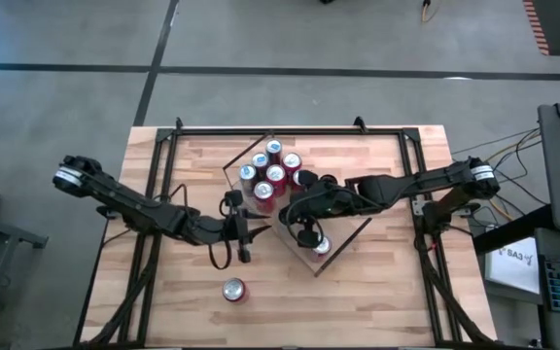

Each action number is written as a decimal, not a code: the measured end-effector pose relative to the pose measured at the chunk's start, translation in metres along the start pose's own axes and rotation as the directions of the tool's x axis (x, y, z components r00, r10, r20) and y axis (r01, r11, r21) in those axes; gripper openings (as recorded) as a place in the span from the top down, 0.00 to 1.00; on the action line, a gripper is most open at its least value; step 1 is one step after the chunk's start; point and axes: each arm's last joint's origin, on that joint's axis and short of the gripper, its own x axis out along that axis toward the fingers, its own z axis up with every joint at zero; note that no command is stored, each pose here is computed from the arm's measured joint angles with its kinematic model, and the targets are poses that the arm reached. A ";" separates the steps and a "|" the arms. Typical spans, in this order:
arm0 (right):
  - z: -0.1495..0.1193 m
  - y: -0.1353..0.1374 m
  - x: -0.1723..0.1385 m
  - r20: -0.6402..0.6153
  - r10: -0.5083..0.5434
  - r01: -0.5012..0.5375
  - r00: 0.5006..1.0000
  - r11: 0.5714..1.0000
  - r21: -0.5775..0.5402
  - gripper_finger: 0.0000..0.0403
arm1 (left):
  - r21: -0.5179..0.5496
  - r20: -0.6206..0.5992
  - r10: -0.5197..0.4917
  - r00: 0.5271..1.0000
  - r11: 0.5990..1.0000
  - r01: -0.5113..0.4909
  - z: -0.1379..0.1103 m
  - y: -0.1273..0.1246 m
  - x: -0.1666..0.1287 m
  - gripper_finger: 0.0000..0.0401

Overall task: Place canned beverage on shelf
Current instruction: Put the pink soda can on the shelf aligned with the pink soda can on the shelf

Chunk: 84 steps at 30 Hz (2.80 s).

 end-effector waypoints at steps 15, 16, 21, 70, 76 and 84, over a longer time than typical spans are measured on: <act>-0.018 0.002 0.007 -0.082 0.002 -0.001 0.997 1.000 0.010 0.98 | 0.007 -0.019 0.029 0.999 1.000 -0.029 -0.019 -0.019 0.026 1.00; -0.019 0.002 0.007 -0.087 0.001 0.000 0.996 1.000 0.014 0.98 | 0.011 -0.025 0.030 0.999 0.999 -0.030 -0.020 -0.020 0.027 0.99; -0.023 0.002 0.008 -0.111 0.002 0.002 0.994 0.999 0.032 0.98 | 0.003 -0.024 0.034 0.999 0.999 -0.034 -0.019 -0.022 0.031 1.00; -0.028 0.018 -0.010 -0.204 0.037 -0.032 0.978 0.999 0.028 0.98 | -0.001 -0.034 0.042 0.999 0.999 -0.042 -0.029 -0.028 0.048 1.00; -0.029 0.016 -0.008 -0.212 0.027 -0.027 0.977 1.000 0.003 0.98 | -0.002 -0.034 0.042 0.999 0.999 -0.042 -0.029 -0.028 0.048 1.00; -0.030 0.014 -0.008 -0.215 -0.024 0.017 0.976 0.999 -0.037 0.98 | -0.001 -0.034 0.040 0.999 0.999 -0.040 -0.029 -0.028 0.048 1.00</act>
